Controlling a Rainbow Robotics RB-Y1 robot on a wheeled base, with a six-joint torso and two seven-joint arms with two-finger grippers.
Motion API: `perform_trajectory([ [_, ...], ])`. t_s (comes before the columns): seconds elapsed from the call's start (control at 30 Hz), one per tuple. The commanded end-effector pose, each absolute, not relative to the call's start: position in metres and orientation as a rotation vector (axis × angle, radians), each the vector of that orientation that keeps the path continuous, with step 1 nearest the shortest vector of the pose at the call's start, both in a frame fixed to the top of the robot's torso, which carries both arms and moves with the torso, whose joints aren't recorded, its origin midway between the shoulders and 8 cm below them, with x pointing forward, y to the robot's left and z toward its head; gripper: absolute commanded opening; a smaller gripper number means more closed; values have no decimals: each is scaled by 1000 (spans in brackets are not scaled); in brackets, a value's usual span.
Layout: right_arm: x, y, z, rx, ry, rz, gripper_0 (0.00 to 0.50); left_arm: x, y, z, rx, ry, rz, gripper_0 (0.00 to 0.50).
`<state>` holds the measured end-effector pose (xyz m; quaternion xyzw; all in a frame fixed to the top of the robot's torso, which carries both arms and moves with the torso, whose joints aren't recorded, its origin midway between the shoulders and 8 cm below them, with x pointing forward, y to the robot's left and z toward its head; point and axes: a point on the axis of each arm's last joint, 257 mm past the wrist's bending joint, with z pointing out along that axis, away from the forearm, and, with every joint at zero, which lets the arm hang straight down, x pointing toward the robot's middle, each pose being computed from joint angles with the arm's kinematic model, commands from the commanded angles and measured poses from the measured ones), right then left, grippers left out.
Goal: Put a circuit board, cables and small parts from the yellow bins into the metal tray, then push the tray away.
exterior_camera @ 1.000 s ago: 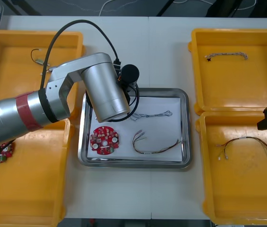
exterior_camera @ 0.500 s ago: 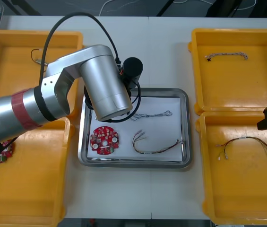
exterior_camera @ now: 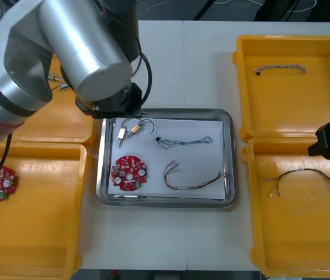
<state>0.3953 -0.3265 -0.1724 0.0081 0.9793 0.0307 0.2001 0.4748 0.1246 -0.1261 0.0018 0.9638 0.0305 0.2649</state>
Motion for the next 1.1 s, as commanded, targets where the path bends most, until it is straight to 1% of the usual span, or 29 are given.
perform_trajectory([
  [0.03,405,-294,-146,-242,2674,4,500,484,151,-90,98,2565,42,500],
  [0.1,406,-276,-142,-330,2653,-9,500,487,164,-85,90,2563,2,500],
  [0.17,406,-262,-141,-390,2643,-16,500,490,179,-83,94,2559,-13,500],
  [0.27,405,-241,-142,-485,2630,-23,500,490,204,-80,116,2555,-10,500],
  [0.37,400,-222,-148,-580,2633,-28,500,489,231,-79,142,2551,10,500],
  [0.47,397,-199,-154,-666,2622,-2,500,485,261,-80,158,2558,36,500],
  [0.6,393,-168,-157,-774,2596,31,500,474,304,-82,133,2577,39,500],
  [0.67,390,-156,-158,-827,2585,33,500,467,322,-84,109,2586,33,500],
  [0.77,387,-135,-159,-908,2559,34,500,454,353,-88,52,2602,46,500],
  [0.9,382,-108,-166,-1032,2520,18,500,434,392,-99,-2,2618,115,500],
  [1.0,379,-87,-175,-1123,2491,7,500,424,410,-104,-15,2598,153,500],
  [1.1,377,-66,-182,-1202,2462,9,500,419,422,-112,-34,2588,154,500],
])
